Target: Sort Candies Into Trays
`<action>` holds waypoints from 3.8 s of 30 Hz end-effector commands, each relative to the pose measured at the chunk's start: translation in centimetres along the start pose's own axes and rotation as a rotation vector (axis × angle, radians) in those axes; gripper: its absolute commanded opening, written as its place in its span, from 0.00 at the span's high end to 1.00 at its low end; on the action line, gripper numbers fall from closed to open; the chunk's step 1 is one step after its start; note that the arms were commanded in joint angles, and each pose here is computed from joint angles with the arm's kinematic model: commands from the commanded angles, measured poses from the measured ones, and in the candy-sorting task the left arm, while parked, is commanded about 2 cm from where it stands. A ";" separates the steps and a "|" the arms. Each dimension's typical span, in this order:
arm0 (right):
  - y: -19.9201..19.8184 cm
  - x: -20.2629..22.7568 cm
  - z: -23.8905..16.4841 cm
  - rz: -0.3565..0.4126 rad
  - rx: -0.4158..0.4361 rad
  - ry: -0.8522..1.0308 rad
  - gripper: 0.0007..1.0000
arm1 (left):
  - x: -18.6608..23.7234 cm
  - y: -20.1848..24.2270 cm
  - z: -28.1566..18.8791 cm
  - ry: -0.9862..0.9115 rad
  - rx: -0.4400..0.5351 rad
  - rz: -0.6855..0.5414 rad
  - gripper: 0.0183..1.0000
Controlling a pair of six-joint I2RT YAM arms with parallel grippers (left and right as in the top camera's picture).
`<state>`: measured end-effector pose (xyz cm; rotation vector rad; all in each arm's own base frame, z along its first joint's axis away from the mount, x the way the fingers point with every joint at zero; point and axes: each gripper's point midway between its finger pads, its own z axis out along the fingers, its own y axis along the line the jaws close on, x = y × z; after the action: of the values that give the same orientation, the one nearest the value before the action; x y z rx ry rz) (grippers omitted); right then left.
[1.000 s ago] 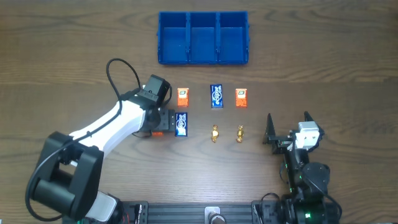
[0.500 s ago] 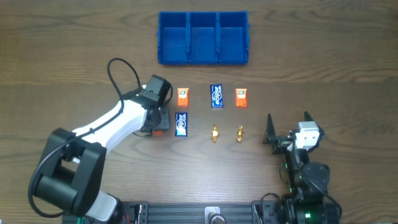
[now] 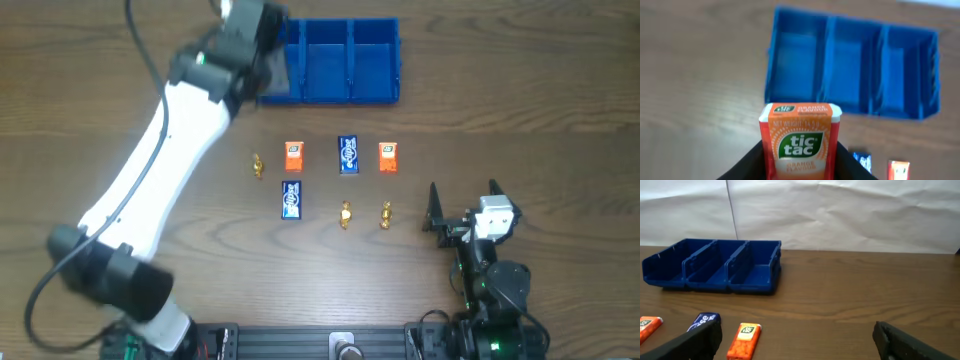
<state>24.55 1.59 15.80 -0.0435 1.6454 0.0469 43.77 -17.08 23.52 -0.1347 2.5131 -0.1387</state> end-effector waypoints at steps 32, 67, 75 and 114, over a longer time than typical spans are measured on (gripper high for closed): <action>-0.1 0.1 0.0 -0.015 0.001 0.000 0.00 | -3.5 -0.4 11.7 0.101 -0.015 0.110 0.12; -0.1 0.1 0.0 -0.015 0.001 0.000 0.00 | 21.0 0.2 14.3 0.450 -0.075 0.054 0.18; -0.1 0.1 0.0 -0.015 0.001 0.000 0.00 | 21.5 0.5 15.1 0.465 -0.082 0.052 0.31; -0.1 0.1 0.0 -0.015 0.001 0.000 0.00 | -0.7 0.1 15.1 0.146 -0.051 0.096 0.65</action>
<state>24.55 1.59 15.82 -0.0438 1.6446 0.0466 52.24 -17.75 9.25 -0.0422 2.7155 0.0000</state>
